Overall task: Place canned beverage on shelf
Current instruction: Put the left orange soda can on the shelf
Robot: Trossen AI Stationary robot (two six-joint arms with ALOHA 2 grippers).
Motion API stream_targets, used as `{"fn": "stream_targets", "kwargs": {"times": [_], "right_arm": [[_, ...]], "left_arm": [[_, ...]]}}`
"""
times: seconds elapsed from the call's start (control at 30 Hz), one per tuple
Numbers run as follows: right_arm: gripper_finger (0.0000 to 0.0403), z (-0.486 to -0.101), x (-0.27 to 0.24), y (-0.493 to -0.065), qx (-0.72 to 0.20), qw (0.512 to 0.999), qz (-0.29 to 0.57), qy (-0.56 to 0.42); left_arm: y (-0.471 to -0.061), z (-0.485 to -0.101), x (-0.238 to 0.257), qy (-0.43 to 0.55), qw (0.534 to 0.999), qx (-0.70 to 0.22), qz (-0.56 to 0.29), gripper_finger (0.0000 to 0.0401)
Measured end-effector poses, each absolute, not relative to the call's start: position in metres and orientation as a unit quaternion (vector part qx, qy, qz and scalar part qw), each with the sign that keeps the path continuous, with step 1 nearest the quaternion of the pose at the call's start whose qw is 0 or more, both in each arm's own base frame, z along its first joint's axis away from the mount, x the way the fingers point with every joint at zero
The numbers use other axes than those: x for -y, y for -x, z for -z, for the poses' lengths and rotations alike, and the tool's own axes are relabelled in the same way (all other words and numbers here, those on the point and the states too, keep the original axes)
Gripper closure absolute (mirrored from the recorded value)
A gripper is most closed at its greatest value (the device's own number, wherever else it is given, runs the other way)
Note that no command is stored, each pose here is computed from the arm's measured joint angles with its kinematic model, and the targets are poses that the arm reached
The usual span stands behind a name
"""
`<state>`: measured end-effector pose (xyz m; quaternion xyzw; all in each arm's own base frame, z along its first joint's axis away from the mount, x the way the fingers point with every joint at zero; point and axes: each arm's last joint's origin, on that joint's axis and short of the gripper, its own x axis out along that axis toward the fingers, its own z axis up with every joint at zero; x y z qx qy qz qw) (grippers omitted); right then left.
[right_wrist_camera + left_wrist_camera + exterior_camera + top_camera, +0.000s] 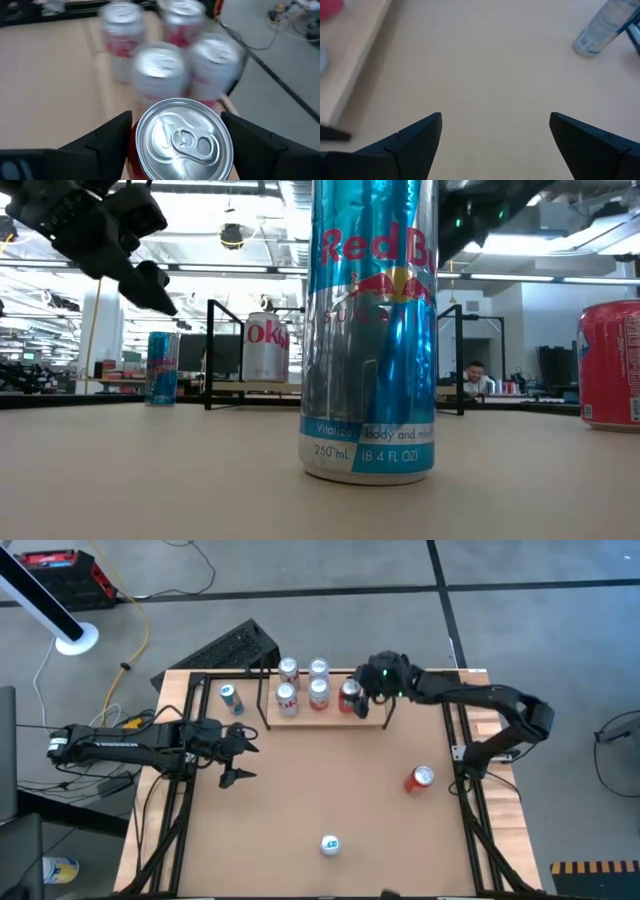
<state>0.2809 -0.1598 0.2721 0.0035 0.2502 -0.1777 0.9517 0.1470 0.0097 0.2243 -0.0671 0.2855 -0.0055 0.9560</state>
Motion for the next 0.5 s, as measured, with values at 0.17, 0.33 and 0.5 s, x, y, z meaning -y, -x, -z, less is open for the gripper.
{"fn": "stream_targets", "kwargs": {"times": [0.17,0.33,0.5], "right_arm": [[0.0097,-0.265,0.200,-0.270,-0.225,0.952,0.206,-0.003],[0.0097,-0.253,0.222,-0.272,-0.205,0.956,0.211,-0.004],[0.0097,-0.234,0.231,-0.280,-0.215,0.954,0.210,-0.002]], "left_arm": [[-0.145,-0.221,-0.010,0.092,0.948,-0.305,-0.011,0.0046],[-0.145,-0.221,-0.010,0.087,0.949,-0.302,-0.013,0.0046],[-0.145,-0.221,-0.010,0.083,0.950,-0.302,-0.015,0.0046]]}}
